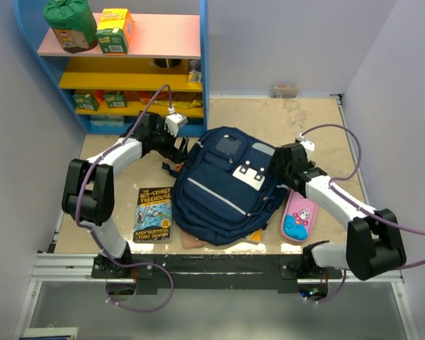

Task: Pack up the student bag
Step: Pick up the student bag at the center of the board.

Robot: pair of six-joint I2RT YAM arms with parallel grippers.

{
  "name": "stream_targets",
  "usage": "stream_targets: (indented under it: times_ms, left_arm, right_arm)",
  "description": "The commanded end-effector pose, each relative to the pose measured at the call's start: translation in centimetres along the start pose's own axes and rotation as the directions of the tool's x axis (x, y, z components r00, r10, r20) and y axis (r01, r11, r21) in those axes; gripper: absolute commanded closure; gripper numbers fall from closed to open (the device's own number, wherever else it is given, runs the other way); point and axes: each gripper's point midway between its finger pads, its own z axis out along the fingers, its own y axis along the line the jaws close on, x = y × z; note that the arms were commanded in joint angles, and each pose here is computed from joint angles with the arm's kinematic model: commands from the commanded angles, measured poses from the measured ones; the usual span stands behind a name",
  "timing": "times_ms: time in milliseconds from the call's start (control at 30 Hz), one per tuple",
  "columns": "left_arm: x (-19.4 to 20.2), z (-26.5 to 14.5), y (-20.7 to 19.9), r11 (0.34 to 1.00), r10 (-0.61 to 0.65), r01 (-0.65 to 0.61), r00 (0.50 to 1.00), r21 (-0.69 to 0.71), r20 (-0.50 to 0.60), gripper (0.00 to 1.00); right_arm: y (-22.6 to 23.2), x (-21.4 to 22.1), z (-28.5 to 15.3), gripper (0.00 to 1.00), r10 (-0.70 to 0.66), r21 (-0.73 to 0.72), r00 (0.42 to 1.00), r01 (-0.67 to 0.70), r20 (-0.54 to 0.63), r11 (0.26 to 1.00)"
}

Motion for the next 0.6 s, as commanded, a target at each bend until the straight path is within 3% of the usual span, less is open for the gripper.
stream_targets:
  times_ms: [0,133,233,333,367,467,567]
  left_arm:
    - [-1.6,1.3,-0.2,0.999,0.006,-0.008,0.999,0.032,0.041,0.0]
    - [-0.1,2.3,-1.3,0.996,-0.007,0.006,1.0,0.085,0.01,0.0]
    - [0.4,2.6,-2.1,0.992,-0.014,0.014,1.0,0.128,0.005,0.0]
    - [0.2,2.4,-3.3,0.983,-0.024,0.021,1.0,0.184,0.015,0.0]
    - [-0.2,2.2,-3.8,0.979,-0.018,0.012,0.999,0.201,0.03,0.0]
    - [-1.1,1.7,-5.1,0.97,-0.011,-0.003,0.998,0.241,0.056,0.0]
    - [-1.0,2.0,-5.6,0.97,-0.004,-0.009,0.999,0.244,0.051,0.0]
  right_arm:
    - [2.2,-0.2,1.6,0.01,0.07,-0.101,0.998,-0.07,-0.004,0.992]
    - [1.9,1.4,3.4,0.02,0.067,-0.091,0.996,-0.071,-0.052,0.993]
    - [2.3,2.2,3.9,0.14,0.064,-0.118,0.995,-0.073,-0.077,0.99]
    - [2.8,2.2,3.6,0.4,0.063,-0.151,0.996,-0.073,-0.071,0.986]
    - [2.9,2.2,3.5,0.56,0.062,-0.161,0.996,-0.073,-0.07,0.984]
    - [3.2,1.6,2.9,0.79,0.052,-0.185,0.997,-0.06,-0.05,0.981]
    - [3.3,1.2,2.5,0.88,0.047,-0.196,0.998,-0.054,-0.042,0.979]
